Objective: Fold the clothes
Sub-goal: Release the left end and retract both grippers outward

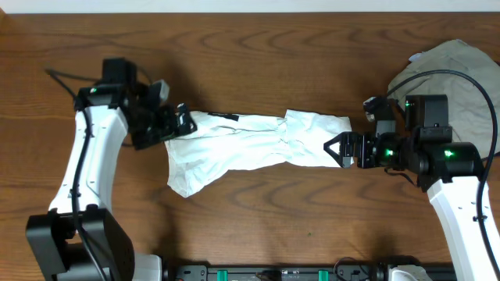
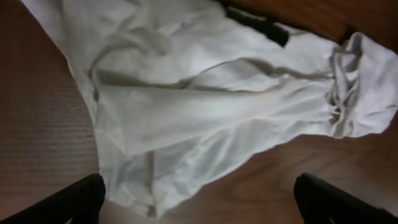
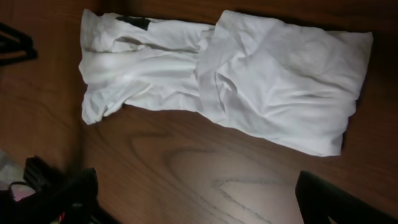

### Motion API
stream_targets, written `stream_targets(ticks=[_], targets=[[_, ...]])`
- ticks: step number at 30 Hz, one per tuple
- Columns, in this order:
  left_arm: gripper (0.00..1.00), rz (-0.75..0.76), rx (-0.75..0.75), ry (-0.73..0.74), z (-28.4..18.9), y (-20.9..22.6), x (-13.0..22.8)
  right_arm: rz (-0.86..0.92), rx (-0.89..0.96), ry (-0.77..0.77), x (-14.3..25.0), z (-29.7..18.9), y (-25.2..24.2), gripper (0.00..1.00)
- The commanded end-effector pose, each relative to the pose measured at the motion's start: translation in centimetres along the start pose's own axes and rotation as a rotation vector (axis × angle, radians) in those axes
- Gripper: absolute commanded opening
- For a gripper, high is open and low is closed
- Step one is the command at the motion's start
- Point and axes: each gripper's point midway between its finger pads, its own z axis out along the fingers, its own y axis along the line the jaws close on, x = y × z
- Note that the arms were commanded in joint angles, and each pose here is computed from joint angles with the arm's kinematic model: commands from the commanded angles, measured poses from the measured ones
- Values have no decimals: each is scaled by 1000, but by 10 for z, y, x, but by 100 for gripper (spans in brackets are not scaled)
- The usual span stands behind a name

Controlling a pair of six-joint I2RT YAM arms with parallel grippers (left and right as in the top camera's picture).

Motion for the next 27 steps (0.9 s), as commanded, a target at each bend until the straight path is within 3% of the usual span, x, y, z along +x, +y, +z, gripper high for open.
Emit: stream_targets(ticks=[1,12,27], targets=[[99,26,142,7,10,2,13,11,2,-2,1,-2,1,99],[99,-54,198,-78,23,35,8,20,3,13,5,-2,0,99],[99,-120,204,13,70,62,13,39,8,63,18,-3,-1,99]])
